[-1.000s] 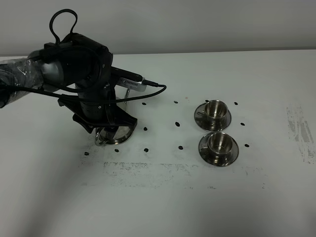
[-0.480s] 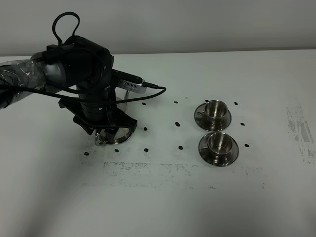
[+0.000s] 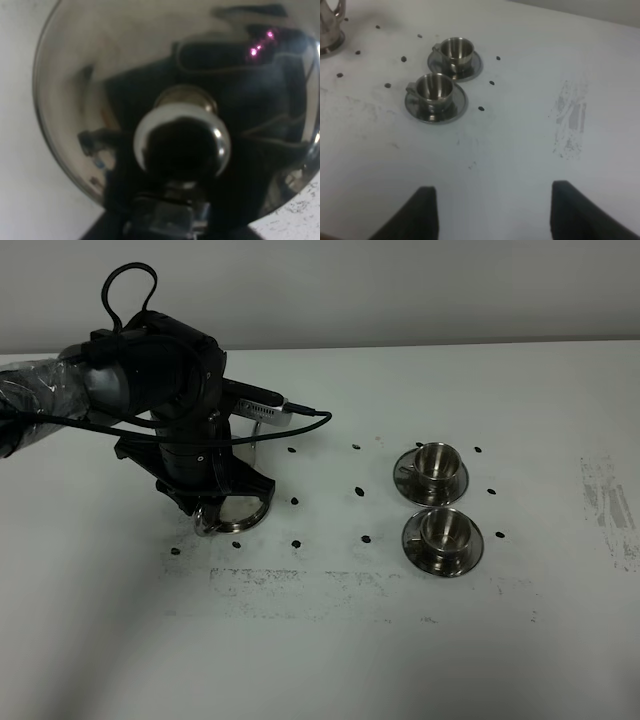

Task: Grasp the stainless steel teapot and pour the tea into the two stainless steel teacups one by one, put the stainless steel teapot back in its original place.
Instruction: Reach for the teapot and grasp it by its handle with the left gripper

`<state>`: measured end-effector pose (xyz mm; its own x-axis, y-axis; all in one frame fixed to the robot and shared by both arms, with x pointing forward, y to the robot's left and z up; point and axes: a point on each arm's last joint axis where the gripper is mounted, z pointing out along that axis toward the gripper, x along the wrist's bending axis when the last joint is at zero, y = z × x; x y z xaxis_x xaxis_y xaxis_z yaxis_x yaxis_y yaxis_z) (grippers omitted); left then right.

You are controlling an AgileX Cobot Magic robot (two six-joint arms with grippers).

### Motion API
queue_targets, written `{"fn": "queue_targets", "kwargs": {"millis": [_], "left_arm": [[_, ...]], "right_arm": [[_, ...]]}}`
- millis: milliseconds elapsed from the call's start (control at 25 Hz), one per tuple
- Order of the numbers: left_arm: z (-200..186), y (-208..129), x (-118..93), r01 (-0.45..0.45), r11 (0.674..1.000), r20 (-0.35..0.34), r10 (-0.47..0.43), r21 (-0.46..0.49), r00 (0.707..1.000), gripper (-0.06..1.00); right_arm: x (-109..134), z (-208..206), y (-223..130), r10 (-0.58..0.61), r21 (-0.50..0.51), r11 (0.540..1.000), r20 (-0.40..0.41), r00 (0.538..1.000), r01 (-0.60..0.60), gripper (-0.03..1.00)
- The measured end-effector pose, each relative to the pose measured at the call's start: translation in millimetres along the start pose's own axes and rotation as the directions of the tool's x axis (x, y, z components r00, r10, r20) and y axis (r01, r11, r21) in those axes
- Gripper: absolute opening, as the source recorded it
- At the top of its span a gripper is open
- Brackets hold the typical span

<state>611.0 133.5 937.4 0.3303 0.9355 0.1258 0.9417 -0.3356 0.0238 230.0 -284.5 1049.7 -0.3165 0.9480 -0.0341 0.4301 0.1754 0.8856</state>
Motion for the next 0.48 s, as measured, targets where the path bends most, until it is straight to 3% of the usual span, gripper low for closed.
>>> {"fn": "queue_targets", "kwargs": {"millis": [480], "left_arm": [[-0.7, -1.8, 0.4, -0.016, 1.0, -0.003, 0.016, 0.017, 1.0, 0.18]], "right_arm": [[0.0, 0.0, 0.0, 0.0, 0.0, 1.0, 0.0, 1.0, 0.0, 0.48]]}}
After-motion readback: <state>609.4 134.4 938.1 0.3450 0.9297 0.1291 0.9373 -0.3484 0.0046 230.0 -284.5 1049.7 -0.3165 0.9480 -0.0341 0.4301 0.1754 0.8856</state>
